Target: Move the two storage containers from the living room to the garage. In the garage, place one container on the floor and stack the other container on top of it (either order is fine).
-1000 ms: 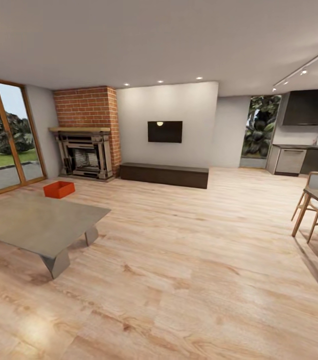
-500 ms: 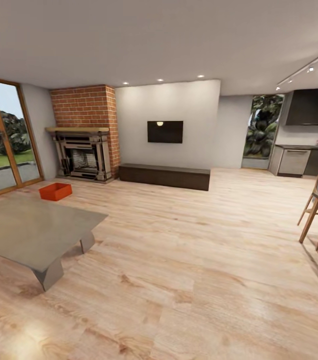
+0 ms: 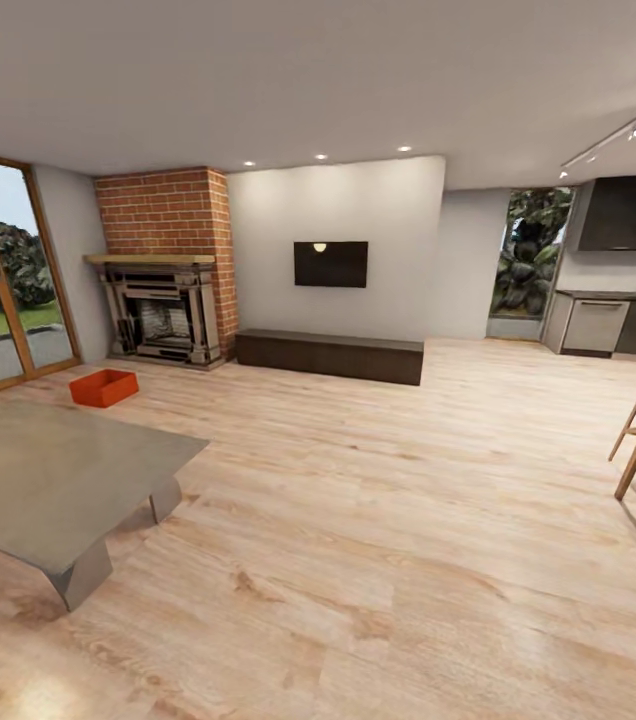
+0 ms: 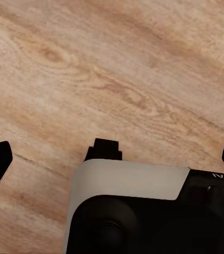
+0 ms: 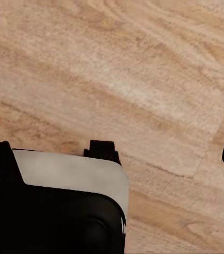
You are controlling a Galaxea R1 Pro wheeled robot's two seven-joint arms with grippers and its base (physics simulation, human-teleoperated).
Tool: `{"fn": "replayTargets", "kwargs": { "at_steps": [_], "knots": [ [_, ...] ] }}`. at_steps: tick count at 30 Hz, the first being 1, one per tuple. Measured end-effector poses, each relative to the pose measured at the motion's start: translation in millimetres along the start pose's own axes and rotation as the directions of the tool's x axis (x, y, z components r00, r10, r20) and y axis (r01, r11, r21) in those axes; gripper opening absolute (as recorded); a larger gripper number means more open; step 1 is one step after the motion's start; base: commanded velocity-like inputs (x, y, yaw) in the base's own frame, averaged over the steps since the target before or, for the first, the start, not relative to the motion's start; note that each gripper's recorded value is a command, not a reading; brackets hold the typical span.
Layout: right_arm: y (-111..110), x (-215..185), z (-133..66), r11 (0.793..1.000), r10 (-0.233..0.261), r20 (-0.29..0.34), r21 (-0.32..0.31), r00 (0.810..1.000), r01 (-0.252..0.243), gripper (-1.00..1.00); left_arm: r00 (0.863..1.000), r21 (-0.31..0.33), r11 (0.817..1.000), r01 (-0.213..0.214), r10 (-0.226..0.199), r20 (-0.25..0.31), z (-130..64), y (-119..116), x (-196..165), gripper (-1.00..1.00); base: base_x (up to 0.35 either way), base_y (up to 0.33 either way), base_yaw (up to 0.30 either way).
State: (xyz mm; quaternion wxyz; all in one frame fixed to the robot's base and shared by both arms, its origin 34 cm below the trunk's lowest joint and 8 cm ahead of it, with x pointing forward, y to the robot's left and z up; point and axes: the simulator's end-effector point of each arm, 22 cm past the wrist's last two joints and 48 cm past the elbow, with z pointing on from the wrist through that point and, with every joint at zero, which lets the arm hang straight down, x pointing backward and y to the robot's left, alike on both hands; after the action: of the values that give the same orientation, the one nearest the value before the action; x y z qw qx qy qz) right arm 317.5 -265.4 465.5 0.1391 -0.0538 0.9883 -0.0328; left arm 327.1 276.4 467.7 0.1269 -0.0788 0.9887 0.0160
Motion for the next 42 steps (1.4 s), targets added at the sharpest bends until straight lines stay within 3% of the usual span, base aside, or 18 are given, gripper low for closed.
{"fn": "replayTargets", "kwargs": {
  "at_steps": [16,42],
  "knots": [
    [0.0,0.0,0.0,1.000,0.000,0.000,0.000,1.000,0.000,1.00,1.000,0.000,1.000,0.000,0.000,0.000,0.0,0.0,0.0,1.00,0.322,0.000,-0.161],
    [-1.1,-0.4,0.1,1.000,-0.001,0.000,0.001,1.000,0.001,1.00,1.000,0.000,1.000,0.001,-0.001,0.000,0.0,0.0,0.0,1.00,0.322,0.000,-0.005]
  ]
}}
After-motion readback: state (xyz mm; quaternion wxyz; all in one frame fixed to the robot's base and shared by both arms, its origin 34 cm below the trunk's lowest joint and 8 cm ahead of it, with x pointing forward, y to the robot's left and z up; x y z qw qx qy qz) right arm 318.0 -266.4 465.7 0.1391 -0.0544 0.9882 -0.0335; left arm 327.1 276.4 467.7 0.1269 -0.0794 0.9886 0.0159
